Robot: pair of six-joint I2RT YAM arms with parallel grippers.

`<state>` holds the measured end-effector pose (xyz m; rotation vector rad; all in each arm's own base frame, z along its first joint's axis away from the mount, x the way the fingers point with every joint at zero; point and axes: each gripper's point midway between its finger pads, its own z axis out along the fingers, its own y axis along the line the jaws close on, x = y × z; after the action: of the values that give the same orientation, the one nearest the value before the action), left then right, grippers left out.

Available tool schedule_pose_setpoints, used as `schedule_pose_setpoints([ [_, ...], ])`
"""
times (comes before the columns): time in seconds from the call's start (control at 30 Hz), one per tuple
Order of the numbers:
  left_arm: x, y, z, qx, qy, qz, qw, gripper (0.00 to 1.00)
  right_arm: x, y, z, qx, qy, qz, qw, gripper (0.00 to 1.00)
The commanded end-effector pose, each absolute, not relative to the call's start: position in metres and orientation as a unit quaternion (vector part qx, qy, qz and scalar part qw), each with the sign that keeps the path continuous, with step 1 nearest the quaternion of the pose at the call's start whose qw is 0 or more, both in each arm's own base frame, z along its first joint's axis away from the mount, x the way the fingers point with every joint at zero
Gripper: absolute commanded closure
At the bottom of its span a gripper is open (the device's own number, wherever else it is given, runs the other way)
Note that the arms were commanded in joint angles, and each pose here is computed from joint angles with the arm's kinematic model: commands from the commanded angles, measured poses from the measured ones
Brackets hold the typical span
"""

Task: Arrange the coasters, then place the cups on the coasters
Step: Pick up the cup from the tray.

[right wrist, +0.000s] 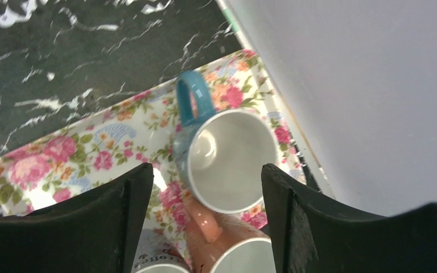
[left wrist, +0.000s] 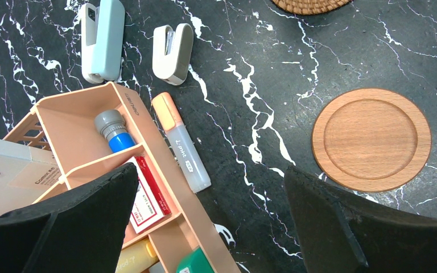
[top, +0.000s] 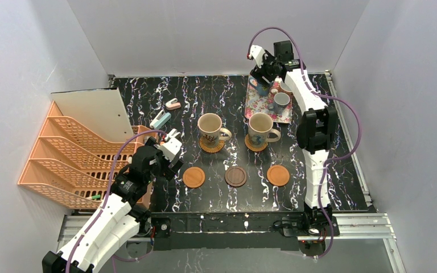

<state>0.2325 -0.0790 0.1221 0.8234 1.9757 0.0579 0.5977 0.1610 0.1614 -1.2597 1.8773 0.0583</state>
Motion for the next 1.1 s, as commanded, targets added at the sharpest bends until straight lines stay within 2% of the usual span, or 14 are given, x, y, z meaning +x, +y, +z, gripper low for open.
schedule_pose_setpoints([
  [0.0, 0.232, -0.077, 0.120, 0.336, 0.811, 0.027, 0.479, 0.02, 0.624, 0.180, 0.259, -0.438, 0.707, -0.013, 0.555, 0.21],
  [0.17, 0.233, -0.076, 0.120, 0.334, 0.811, 0.031, 0.479, 0.02, 0.671, 0.185, 0.252, -0.347, 0.701, -0.157, 0.603, 0.15],
  [0.4, 0.233, -0.075, 0.119, 0.332, 0.812, 0.033, 0.479, 0.02, 0.693, 0.193, 0.232, -0.306, 0.679, -0.242, 0.621, 0.13],
  [0.6, 0.233, -0.075, 0.118, 0.333, 0.812, 0.031, 0.478, 0.02, 0.692, 0.193, 0.197, -0.326, 0.695, -0.240, 0.594, 0.13],
  [1.07, 0.233, -0.075, 0.121, 0.331, 0.811, 0.032, 0.482, 0.02, 0.679, 0.192, 0.164, -0.360, 0.733, -0.200, 0.541, 0.12],
])
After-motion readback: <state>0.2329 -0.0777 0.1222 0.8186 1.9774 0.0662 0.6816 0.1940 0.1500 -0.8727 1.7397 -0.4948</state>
